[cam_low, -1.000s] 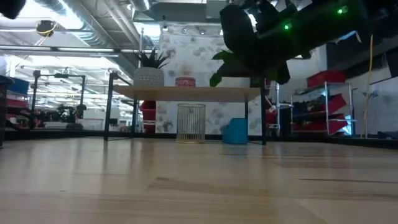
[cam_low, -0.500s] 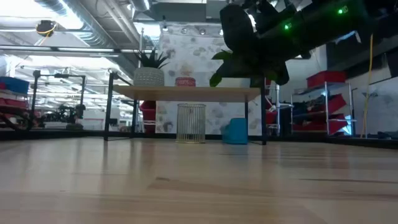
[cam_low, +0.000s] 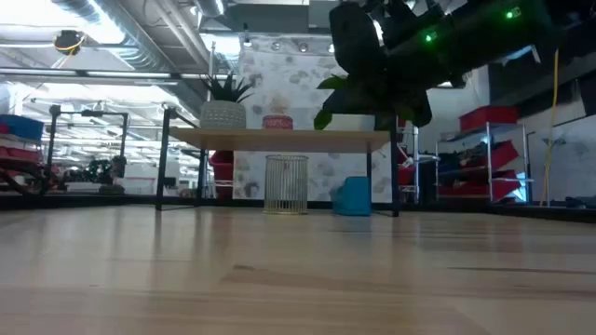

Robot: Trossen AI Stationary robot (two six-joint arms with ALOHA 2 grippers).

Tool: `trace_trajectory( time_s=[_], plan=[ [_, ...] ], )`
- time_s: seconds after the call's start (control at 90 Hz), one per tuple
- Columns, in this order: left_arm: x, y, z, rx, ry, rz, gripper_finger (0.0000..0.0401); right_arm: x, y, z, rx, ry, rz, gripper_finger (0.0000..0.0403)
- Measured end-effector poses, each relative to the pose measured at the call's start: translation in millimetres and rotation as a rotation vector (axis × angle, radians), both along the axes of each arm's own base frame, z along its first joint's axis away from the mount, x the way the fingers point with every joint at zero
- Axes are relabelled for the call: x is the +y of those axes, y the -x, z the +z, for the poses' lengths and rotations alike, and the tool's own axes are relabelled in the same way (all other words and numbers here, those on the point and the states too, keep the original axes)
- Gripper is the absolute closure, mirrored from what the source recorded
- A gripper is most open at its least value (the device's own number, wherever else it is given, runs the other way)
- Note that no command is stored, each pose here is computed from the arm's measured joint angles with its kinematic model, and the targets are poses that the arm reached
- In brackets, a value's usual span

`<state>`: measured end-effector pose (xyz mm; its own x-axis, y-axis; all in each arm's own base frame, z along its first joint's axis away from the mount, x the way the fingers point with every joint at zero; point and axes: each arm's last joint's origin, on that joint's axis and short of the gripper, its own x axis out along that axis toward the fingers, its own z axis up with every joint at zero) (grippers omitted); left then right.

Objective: Stock shelves
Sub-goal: Move the black pen holder in the center of the table

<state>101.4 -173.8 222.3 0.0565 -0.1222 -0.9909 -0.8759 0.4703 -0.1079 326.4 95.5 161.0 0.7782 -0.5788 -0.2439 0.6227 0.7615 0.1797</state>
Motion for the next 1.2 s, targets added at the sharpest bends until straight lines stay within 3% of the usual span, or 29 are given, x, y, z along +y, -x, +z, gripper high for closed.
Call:
trace_trajectory(
  time_s=[0.322, 0.589, 0.856, 1.2],
  plan=[
    [6, -13, 0, -0.044, -0.011, -0.033, 0.0065, 0, 0, 0, 0.002, 0.001, 0.000, 0.0403],
    [3, -29, 2, -0.189, 0.029, -0.063, 0.0079, 0, 0, 0, 0.004, 0.001, 0.000, 0.0403],
    [9, -37, 3, -0.206, 0.016, -0.082, 0.0144, 0, 0, 0, 0.004, 0.001, 0.000, 0.0403],
    [19, -51, 3, -0.228, 0.005, -0.108, 0.0274, 0, 0, -1, 0.006, -0.004, 0.013, 0.0403]
  ],
)
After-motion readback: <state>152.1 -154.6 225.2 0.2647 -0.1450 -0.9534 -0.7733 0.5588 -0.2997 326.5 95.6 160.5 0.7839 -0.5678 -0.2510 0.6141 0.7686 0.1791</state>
